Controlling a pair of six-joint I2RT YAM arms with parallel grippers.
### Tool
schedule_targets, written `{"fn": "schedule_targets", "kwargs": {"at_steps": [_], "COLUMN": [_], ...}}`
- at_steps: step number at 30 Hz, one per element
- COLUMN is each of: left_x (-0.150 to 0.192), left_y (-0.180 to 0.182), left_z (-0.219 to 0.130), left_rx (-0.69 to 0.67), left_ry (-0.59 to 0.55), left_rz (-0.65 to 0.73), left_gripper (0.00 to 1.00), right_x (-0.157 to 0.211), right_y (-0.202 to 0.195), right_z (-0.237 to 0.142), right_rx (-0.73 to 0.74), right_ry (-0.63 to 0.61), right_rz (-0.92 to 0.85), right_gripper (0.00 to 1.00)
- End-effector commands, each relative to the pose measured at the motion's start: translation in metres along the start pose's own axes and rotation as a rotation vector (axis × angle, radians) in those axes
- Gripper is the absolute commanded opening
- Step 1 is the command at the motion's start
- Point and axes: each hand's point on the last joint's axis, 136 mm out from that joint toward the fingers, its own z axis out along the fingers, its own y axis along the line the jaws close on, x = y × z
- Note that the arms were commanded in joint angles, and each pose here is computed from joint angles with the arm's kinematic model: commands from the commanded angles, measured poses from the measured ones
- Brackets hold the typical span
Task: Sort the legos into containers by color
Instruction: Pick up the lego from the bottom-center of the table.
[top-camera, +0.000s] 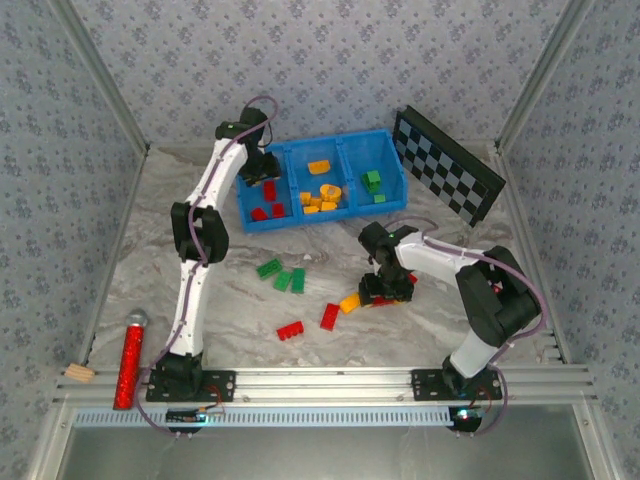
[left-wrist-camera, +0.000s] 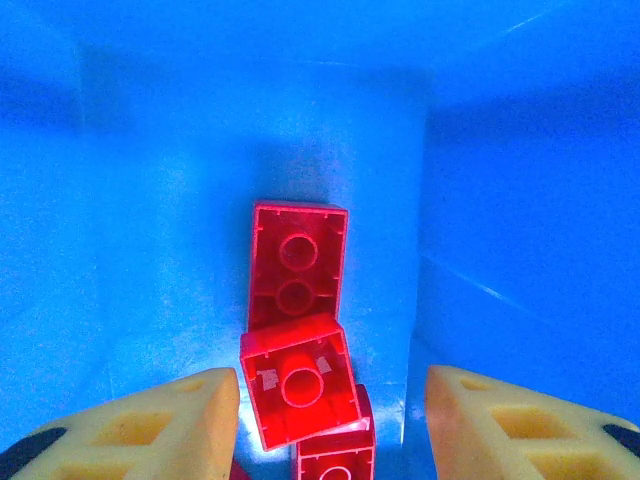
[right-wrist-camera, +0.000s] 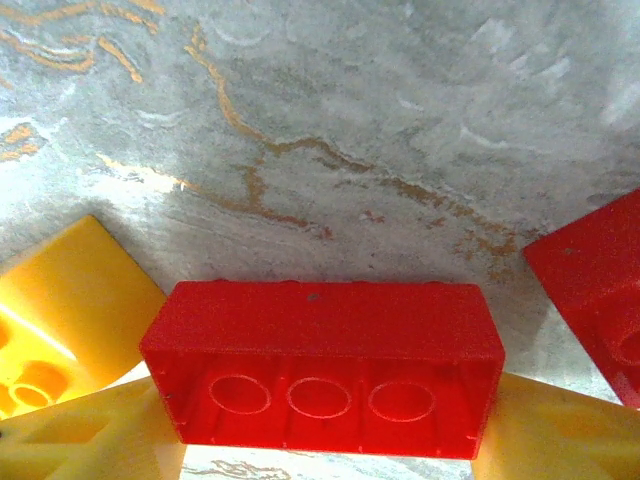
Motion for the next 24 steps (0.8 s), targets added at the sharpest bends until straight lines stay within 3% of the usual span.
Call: {"fn": "schedule_targets", "kwargs": {"at_steps": [1,6,14,24], "left_x": [-0.005,-0.01,-0.027,0.012], "left_y": [-0.015,-0.025,-0.049,-0.019], "left_z": [-0.03,-0.054,-0.134,-0.227], "left_rx": [0.043,0.086,0.224,0.181], "left_ry": [-0.043,-0.077,-0.207,-0.268], "left_rz": [0.022,0.024,0.042,0.186], "left_gripper": [0.52,0.53,0.57,0.63], "right_x": [-0.007,-0.018,-0.035,-0.154], "right_y": [-0.002,0.001,0.005,0.059], "right_z": [0.005,-0.003,-0.055,-0.149], "right_rx": [0.032,0.049,0.032,-0.003], "right_ry": [-0.019,-0.033,-0.091,-0.389], "right_rz": [-0.007,-0.048,-0.046,-0.295], "right_gripper": [0.69,0.61,0.56,0.53]}}
